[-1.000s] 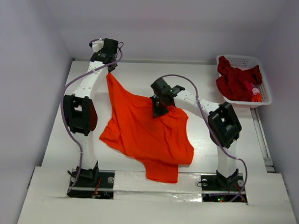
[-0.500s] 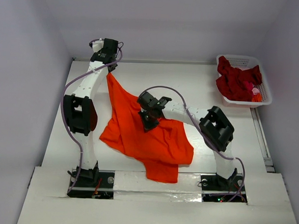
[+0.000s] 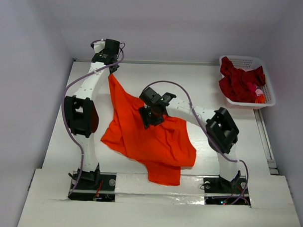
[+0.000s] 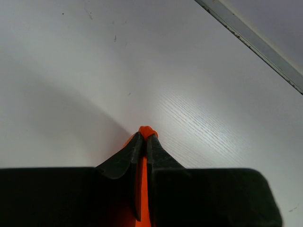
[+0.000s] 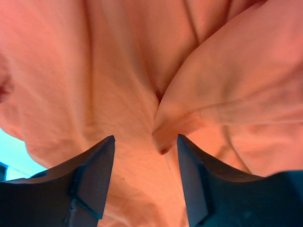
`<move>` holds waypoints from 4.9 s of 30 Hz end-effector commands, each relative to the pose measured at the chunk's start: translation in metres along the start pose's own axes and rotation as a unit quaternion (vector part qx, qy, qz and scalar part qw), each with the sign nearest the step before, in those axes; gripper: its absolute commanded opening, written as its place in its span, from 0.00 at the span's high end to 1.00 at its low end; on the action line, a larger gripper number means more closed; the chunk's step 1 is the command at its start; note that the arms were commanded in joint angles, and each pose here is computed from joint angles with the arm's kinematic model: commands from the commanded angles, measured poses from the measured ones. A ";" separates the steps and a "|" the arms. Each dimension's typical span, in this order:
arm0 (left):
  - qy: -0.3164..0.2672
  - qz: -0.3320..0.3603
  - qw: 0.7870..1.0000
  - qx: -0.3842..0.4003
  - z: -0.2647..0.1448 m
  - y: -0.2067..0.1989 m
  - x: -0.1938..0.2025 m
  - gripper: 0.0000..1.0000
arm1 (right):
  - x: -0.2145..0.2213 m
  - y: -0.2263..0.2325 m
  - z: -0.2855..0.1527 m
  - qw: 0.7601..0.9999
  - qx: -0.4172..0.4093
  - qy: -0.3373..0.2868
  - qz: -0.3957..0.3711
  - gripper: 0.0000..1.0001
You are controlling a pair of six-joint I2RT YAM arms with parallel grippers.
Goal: Fold and stack the t-shirts
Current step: Flatten the tshirt out
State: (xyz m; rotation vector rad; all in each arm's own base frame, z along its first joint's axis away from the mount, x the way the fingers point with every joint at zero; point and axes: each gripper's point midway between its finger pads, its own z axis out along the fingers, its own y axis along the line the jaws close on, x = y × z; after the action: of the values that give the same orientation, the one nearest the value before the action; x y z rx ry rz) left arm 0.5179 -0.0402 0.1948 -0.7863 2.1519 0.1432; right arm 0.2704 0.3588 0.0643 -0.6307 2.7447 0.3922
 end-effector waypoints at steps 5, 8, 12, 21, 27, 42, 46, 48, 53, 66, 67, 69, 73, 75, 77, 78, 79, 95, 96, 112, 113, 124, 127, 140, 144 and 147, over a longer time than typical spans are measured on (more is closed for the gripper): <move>-0.027 -0.013 0.999 0.016 -0.018 -0.005 -0.025 1.00 | -0.068 -0.001 -0.086 0.991 0.041 -0.130 -0.006 0.49; -0.026 -0.012 0.999 0.017 -0.017 -0.006 -0.025 1.00 | -0.078 -0.030 -0.091 0.986 0.070 -0.146 0.027 0.51; -0.025 -0.013 0.999 0.019 -0.017 -0.007 -0.024 1.00 | -0.078 -0.079 -0.075 0.983 0.092 -0.141 0.077 0.54; -0.018 -0.008 1.000 0.018 -0.012 -0.007 -0.018 1.00 | -0.084 -0.101 -0.037 0.985 0.076 -0.120 0.095 0.55; -0.019 -0.006 1.000 0.019 -0.011 -0.008 -0.019 1.00 | -0.088 -0.097 -0.031 0.986 0.066 -0.116 0.095 0.55; -0.018 -0.005 1.000 0.018 -0.009 -0.009 -0.019 1.00 | -0.083 -0.095 -0.025 0.988 0.058 -0.110 0.096 0.55; -0.017 -0.004 1.000 0.017 -0.008 -0.009 -0.018 1.00 | -0.085 -0.090 -0.028 0.988 0.045 -0.114 0.095 0.53; -0.018 -0.003 1.000 0.017 -0.009 -0.009 -0.019 1.00 | -0.087 -0.089 -0.032 0.987 0.043 -0.119 0.096 0.52; -0.017 -0.002 1.000 0.016 -0.008 -0.009 -0.018 1.00 | -0.091 -0.085 -0.036 0.987 0.035 -0.122 0.097 0.50; -0.018 -0.002 1.000 0.017 -0.010 -0.009 -0.019 1.00 | -0.076 -0.092 -0.014 0.988 0.043 -0.105 0.102 0.51; -0.017 -0.002 1.000 0.017 -0.009 -0.008 -0.018 1.00 | -0.076 -0.092 -0.014 0.988 0.044 -0.106 0.102 0.51; -0.016 -0.002 1.000 0.017 -0.009 -0.008 -0.018 1.00 | -0.078 -0.097 -0.014 0.987 0.047 -0.108 0.106 0.51; -0.017 -0.001 1.000 0.017 -0.009 -0.008 -0.018 1.00 | -0.079 -0.101 -0.012 0.987 0.049 -0.108 0.112 0.51; -0.017 -0.001 1.000 0.017 -0.010 -0.008 -0.018 1.00 | -0.081 -0.102 -0.013 0.986 0.050 -0.111 0.115 0.51; -0.017 0.000 1.000 0.016 -0.009 -0.007 -0.017 1.00 | -0.083 -0.106 -0.016 0.984 0.052 -0.116 0.122 0.51; -0.017 0.000 1.000 0.016 -0.009 -0.007 -0.017 1.00 | -0.084 -0.106 -0.017 0.984 0.053 -0.117 0.122 0.51; -0.017 0.000 1.000 0.016 -0.009 -0.007 -0.017 1.00 | -0.085 -0.111 -0.017 0.983 0.056 -0.118 0.126 0.51; -0.019 0.000 1.000 0.017 -0.010 -0.009 -0.019 1.00 | -0.079 -0.113 -0.011 0.984 0.048 -0.109 0.131 0.53; -0.018 0.001 1.000 0.017 -0.009 -0.009 -0.019 1.00 | -0.079 -0.112 -0.011 0.984 0.047 -0.109 0.131 0.53; -0.018 0.000 1.000 0.017 -0.010 -0.009 -0.019 1.00 | -0.075 -0.103 -0.008 0.986 0.020 -0.099 0.130 0.59; -0.018 0.000 1.000 0.017 -0.010 -0.009 -0.019 1.00 | -0.074 -0.103 -0.006 0.987 0.018 -0.098 0.130 0.59; -0.019 0.000 1.000 0.016 -0.010 -0.008 -0.019 1.00 | -0.069 -0.102 -0.002 0.987 0.014 -0.093 0.132 0.59; -0.020 -0.001 1.000 0.016 -0.010 -0.008 -0.020 1.00 | -0.069 -0.103 -0.002 0.987 0.016 -0.093 0.133 0.65; -0.021 -0.001 1.000 0.022 -0.013 -0.010 -0.023 1.00 | -0.071 -0.105 -0.007 0.986 0.025 -0.094 0.136 1.00; -0.033 -0.005 0.999 0.036 -0.032 -0.015 -0.043 1.00 | -0.095 -0.108 -0.048 0.982 0.050 -0.130 0.126 1.00; -0.055 -0.017 0.997 0.047 -0.049 -0.017 -0.069 1.00 | -0.129 -0.109 -0.103 0.972 0.047 -0.182 0.138 1.00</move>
State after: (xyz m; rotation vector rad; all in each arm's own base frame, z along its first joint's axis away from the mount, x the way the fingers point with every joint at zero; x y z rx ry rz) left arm 0.5252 -0.0449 0.2232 -0.7476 2.1406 0.1062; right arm 0.3799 0.2862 0.0940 -0.1880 2.6662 0.3593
